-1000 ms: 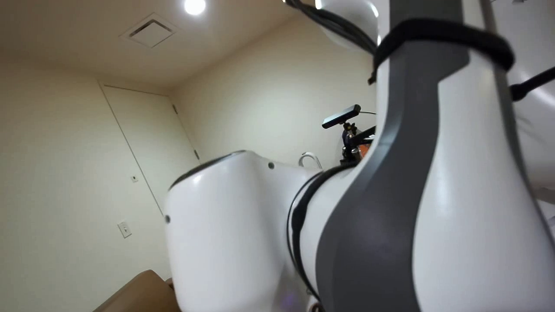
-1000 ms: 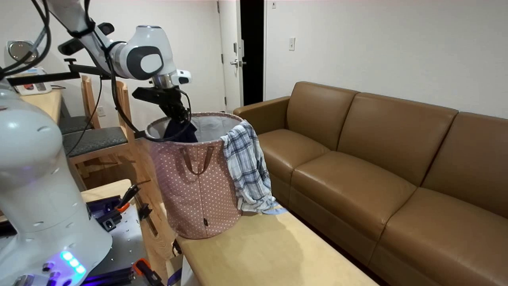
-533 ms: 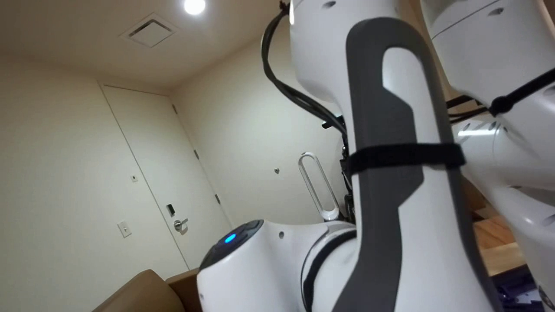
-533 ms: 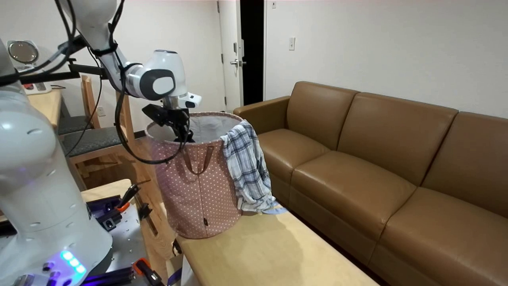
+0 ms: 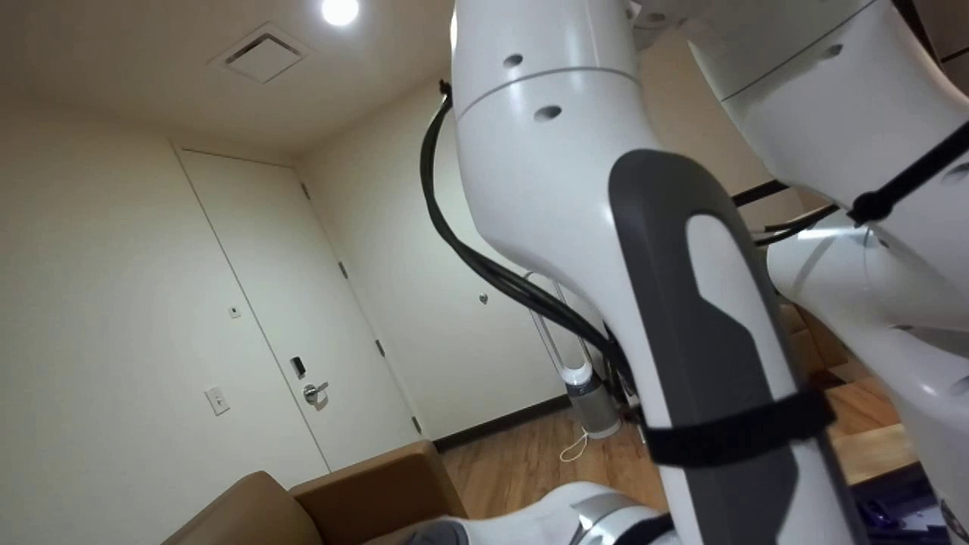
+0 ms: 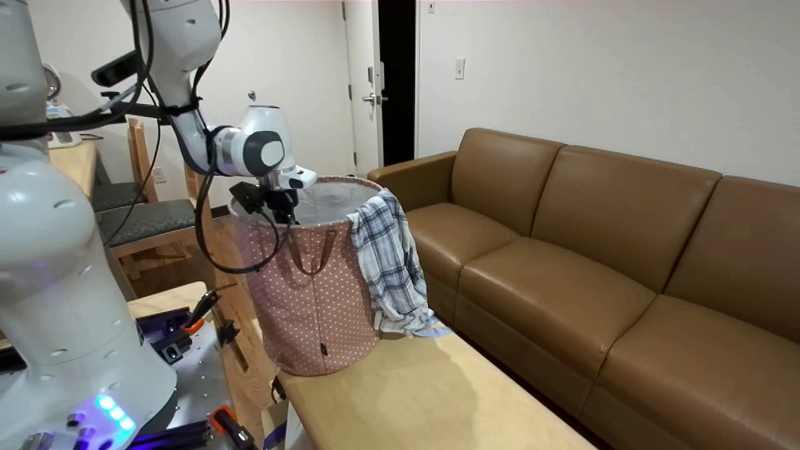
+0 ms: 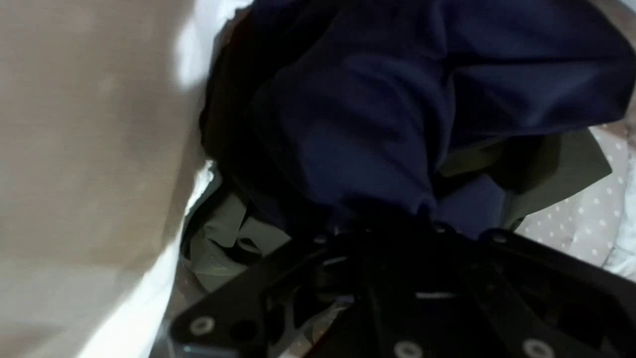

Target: Move the clothes from the table and put them in the laundry bag

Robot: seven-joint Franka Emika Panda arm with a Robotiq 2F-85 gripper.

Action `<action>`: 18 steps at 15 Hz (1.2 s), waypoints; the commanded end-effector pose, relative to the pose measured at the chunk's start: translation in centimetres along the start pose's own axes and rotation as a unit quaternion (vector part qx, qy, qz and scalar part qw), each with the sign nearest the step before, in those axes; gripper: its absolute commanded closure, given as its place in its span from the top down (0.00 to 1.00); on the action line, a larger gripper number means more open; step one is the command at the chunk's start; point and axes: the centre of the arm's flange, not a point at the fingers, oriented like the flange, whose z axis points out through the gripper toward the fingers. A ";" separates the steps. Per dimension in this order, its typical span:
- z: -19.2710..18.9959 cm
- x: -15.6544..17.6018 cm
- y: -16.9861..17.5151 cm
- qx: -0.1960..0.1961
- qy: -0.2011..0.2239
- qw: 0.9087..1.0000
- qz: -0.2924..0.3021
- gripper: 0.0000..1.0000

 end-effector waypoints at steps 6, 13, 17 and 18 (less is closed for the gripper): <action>3.0 1.0 -1.4 -0.024 0.002 1.000 0.009 0.12; 3.5 1.4 -1.5 -0.023 0.002 1.000 0.010 0.12; 3.5 1.4 -1.5 -0.023 0.002 1.000 0.010 0.12; 3.2 1.4 -1.6 -0.026 0.002 1.000 0.010 0.37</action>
